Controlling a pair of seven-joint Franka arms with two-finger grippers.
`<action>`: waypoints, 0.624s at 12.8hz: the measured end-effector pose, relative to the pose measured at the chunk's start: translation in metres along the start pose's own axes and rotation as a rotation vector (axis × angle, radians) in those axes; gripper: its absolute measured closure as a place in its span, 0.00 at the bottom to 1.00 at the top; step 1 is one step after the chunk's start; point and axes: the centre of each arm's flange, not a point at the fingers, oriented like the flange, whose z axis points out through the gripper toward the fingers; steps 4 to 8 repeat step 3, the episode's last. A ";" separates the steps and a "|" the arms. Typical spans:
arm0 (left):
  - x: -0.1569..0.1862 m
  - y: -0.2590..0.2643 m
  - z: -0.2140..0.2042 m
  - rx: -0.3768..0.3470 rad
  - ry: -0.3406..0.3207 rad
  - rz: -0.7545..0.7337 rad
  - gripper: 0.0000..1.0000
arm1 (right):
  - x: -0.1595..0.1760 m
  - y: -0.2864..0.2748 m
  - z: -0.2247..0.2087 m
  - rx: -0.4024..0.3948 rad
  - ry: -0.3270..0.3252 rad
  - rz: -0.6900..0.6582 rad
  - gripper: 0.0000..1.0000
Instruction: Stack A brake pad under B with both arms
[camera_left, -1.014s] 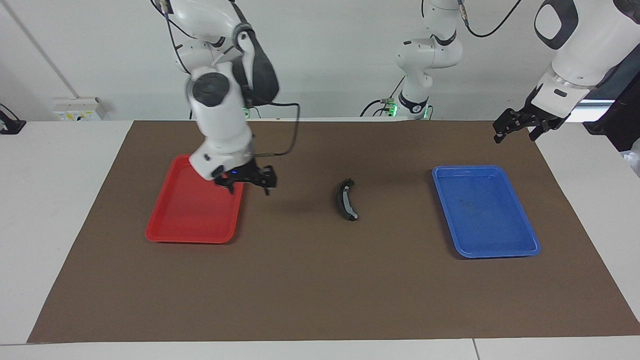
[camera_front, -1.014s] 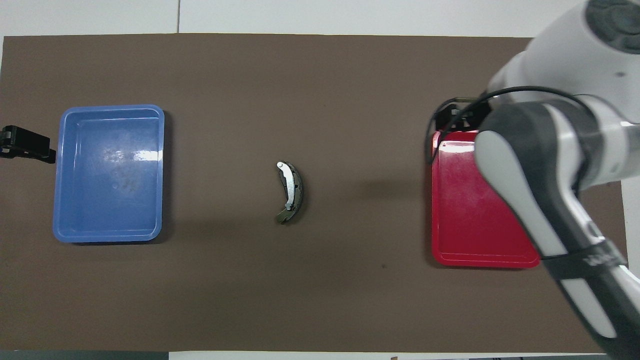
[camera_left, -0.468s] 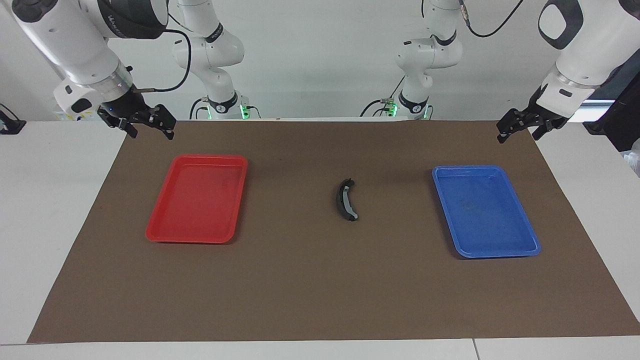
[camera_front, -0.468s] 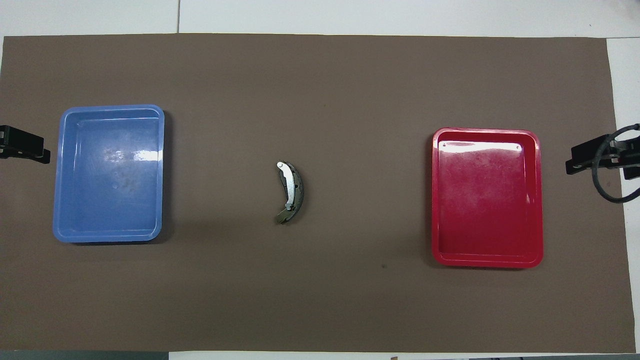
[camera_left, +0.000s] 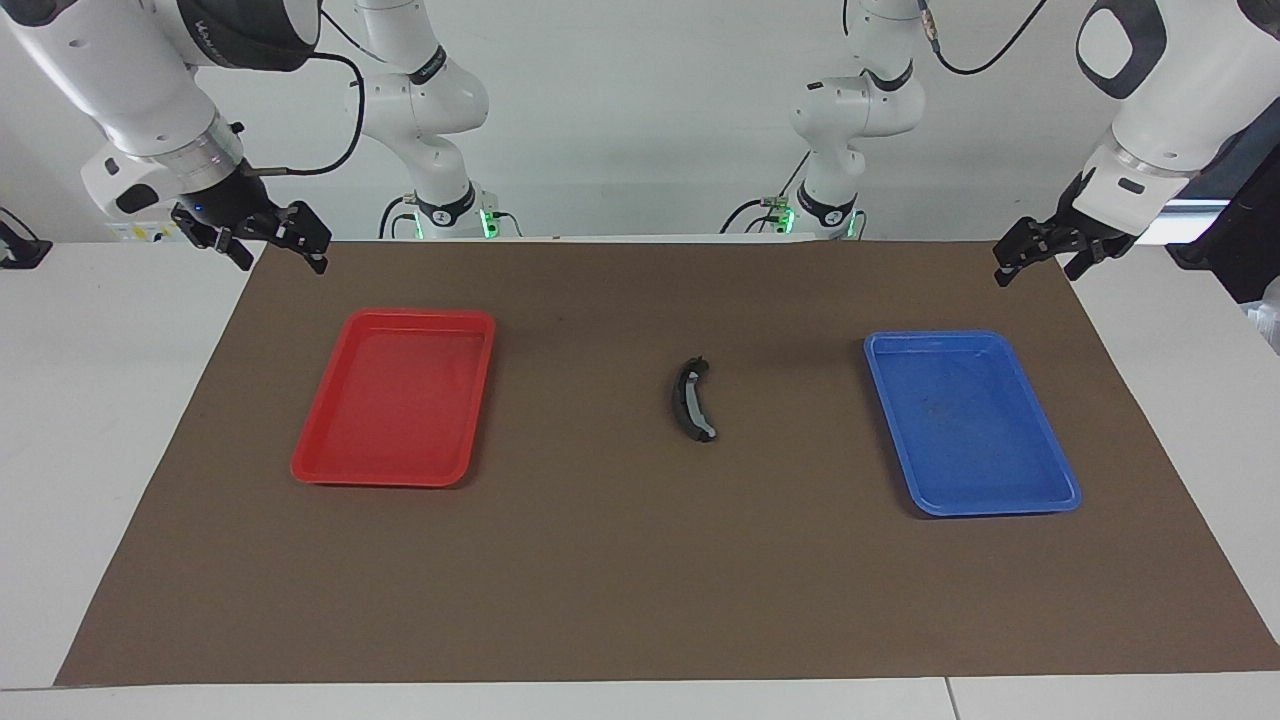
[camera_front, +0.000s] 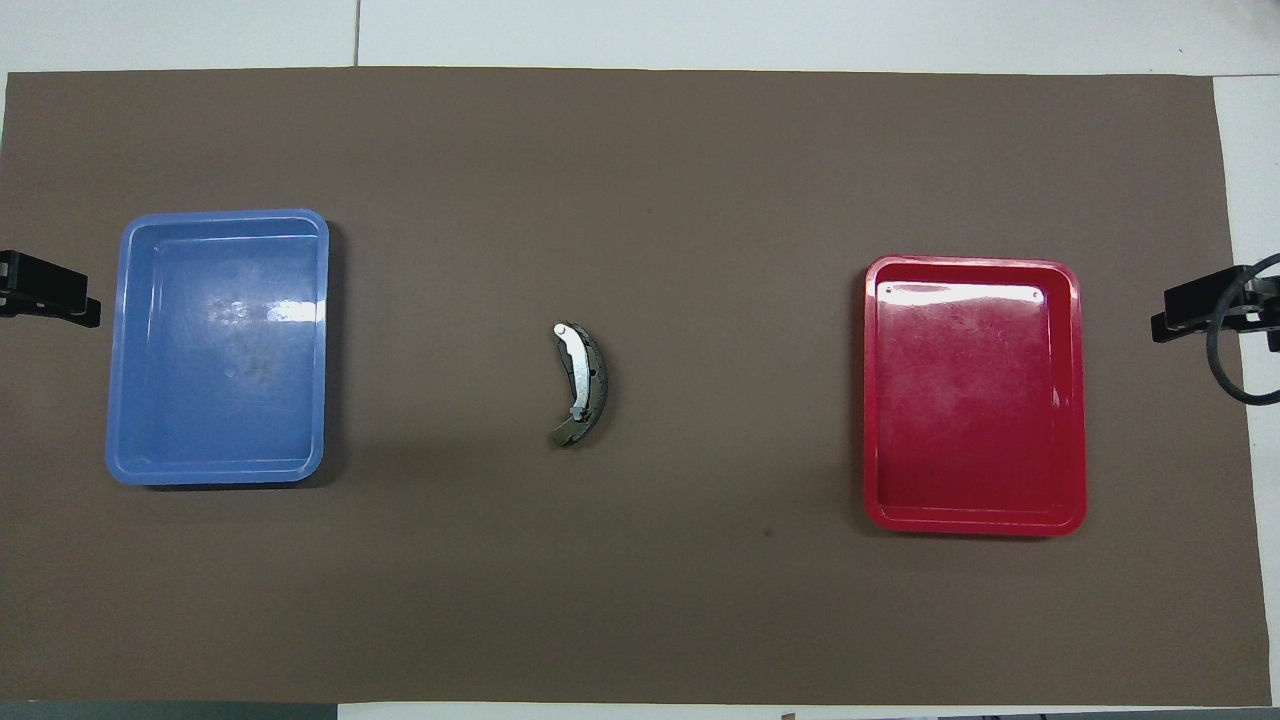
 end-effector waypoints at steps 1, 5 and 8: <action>0.000 0.000 0.000 0.000 0.000 0.000 0.00 | 0.001 0.000 -0.001 -0.003 0.013 -0.001 0.00; 0.000 0.000 0.000 0.000 0.000 0.000 0.00 | 0.002 0.000 -0.002 -0.015 0.021 -0.002 0.00; 0.000 0.000 0.000 0.000 0.000 0.000 0.00 | 0.002 0.000 -0.002 -0.015 0.021 -0.002 0.00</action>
